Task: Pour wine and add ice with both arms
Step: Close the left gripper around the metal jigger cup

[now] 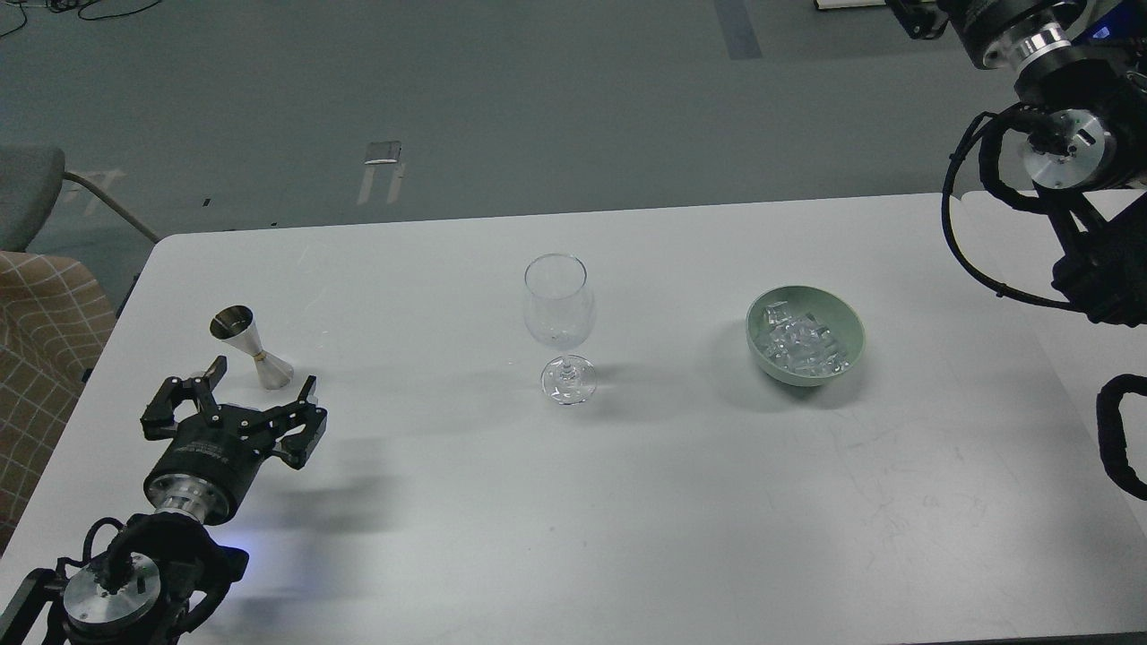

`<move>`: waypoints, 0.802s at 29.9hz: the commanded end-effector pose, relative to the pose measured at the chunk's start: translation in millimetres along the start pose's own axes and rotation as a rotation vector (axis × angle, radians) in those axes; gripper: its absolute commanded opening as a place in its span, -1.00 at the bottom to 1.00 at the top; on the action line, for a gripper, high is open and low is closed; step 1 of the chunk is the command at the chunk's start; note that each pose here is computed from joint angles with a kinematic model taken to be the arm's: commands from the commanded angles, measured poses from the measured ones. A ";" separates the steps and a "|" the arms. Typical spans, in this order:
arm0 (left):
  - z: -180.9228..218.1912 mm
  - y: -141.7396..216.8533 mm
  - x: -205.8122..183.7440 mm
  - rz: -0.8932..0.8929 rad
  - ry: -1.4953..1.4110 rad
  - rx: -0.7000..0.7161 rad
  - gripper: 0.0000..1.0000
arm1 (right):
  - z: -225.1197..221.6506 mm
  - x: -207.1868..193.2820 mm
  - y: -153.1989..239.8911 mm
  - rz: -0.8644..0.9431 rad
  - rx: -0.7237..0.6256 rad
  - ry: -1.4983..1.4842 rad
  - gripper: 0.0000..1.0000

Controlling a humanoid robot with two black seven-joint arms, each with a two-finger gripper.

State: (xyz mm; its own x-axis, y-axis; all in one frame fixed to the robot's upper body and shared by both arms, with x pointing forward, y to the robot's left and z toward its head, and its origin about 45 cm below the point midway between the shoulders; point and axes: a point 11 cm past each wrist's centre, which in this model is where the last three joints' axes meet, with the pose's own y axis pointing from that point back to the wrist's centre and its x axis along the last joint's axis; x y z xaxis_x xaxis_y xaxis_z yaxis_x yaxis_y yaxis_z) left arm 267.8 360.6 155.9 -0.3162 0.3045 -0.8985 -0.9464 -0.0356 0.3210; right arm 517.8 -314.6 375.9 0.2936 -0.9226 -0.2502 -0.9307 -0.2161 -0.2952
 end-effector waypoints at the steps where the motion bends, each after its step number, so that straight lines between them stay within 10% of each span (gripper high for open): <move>1: 4.5 -12.9 2.7 0.076 0.015 -0.012 0.90 | -0.2 4.1 -0.7 0.040 -0.003 0.011 1.00; 24: 31.2 -66.0 29.6 0.191 0.143 -0.069 0.57 | -2.6 14.0 2.2 0.072 -0.015 0.025 1.00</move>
State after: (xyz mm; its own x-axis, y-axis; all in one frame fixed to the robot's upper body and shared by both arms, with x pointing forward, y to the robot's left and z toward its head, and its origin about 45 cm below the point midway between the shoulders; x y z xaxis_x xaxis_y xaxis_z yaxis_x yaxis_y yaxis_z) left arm 320.4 396.7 123.2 -0.4742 0.1654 -0.8648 -0.8792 -0.1417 0.4550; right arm 519.3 -328.4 374.6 0.2213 -0.9434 -0.2469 -0.9520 -0.1541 -0.2645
